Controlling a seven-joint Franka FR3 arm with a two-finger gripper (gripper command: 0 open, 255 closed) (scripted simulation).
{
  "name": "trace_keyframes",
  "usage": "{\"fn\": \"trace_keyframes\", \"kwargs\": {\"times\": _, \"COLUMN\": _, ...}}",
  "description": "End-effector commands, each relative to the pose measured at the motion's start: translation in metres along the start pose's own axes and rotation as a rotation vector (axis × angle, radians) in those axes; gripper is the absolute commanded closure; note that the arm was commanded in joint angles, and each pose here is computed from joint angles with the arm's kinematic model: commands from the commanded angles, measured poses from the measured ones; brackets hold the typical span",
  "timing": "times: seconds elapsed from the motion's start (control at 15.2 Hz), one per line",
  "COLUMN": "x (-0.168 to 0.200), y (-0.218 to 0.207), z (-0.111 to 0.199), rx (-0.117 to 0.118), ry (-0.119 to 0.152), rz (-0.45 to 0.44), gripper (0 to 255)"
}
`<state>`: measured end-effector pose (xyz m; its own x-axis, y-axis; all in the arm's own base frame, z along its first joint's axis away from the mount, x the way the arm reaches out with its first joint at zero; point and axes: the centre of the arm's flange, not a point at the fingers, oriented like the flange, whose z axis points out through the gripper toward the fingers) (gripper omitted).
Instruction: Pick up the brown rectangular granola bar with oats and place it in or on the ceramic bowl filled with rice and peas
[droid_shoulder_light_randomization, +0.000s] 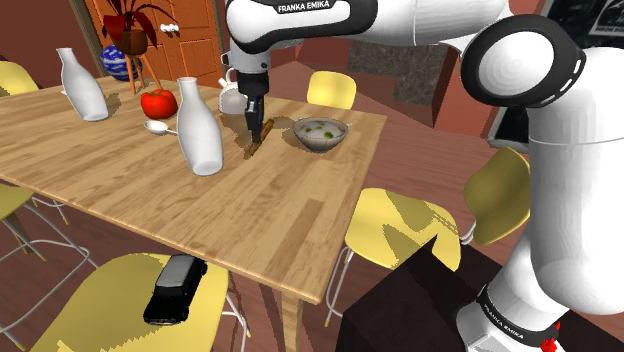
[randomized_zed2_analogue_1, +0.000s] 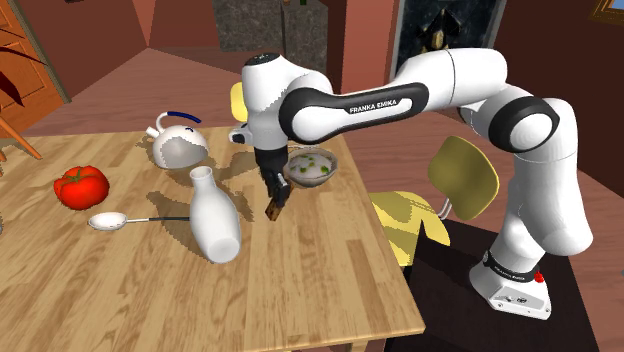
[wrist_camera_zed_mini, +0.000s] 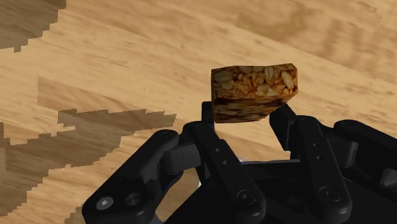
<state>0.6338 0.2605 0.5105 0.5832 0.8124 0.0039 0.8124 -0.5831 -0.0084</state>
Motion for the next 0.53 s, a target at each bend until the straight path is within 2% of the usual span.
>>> {"fn": "trace_keyframes", "kwargs": {"times": 0.0, "x": 0.000, "y": 0.000, "z": -0.011, "rx": 0.000, "ry": 0.000, "rz": 0.000, "gripper": 255}}
{"fn": "trace_keyframes", "kwargs": {"times": 0.46, "x": 0.000, "y": 0.000, "z": -0.048, "rx": 0.000, "ry": 0.000, "rz": 0.000, "gripper": 255}}
